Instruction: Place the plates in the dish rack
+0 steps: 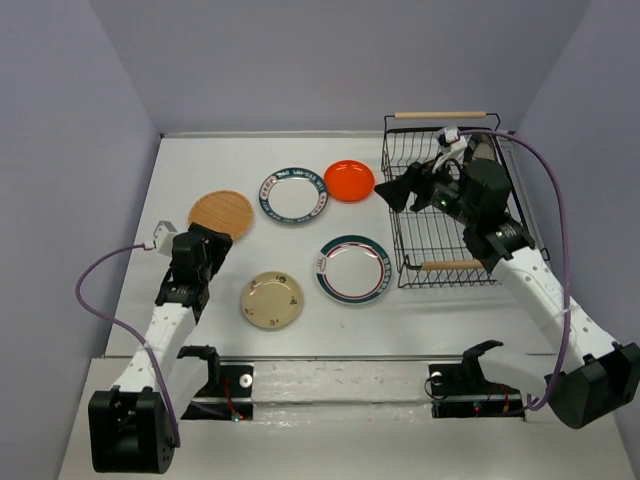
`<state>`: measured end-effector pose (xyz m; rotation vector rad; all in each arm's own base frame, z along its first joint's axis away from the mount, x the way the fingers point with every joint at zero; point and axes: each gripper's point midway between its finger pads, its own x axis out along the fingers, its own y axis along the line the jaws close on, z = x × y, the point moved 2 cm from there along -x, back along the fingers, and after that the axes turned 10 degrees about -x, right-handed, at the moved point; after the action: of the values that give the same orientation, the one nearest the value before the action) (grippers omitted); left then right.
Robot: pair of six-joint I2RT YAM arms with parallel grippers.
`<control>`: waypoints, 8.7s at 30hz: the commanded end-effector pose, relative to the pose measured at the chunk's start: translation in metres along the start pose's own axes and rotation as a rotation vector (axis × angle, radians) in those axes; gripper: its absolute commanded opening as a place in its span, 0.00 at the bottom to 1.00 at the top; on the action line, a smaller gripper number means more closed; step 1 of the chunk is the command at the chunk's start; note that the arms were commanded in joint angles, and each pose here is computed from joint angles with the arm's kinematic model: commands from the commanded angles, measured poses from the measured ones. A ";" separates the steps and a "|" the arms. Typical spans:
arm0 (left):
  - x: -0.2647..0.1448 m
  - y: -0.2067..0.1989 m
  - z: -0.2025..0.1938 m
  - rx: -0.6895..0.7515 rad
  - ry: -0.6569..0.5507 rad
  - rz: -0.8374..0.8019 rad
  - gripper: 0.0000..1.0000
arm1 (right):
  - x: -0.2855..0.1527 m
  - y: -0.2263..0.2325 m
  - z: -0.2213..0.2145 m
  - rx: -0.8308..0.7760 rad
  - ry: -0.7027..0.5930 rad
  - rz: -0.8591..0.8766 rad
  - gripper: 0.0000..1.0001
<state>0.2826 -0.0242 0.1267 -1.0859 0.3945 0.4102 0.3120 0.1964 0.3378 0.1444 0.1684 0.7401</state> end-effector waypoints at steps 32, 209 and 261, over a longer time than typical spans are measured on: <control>0.089 0.036 0.060 -0.274 -0.182 0.031 0.05 | 0.021 0.102 -0.055 0.101 0.090 0.412 0.80; -0.129 -0.122 -0.104 0.893 0.441 -0.752 0.99 | -0.016 -0.337 -0.089 -0.228 0.323 -1.031 0.56; -0.041 0.028 -0.062 0.468 0.263 0.241 0.56 | 0.023 0.144 -0.109 0.036 0.160 0.440 0.20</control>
<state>0.2345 -0.0828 0.1188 -0.7064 0.7278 0.2400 0.2149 0.3243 0.2308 0.1362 0.4302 1.1603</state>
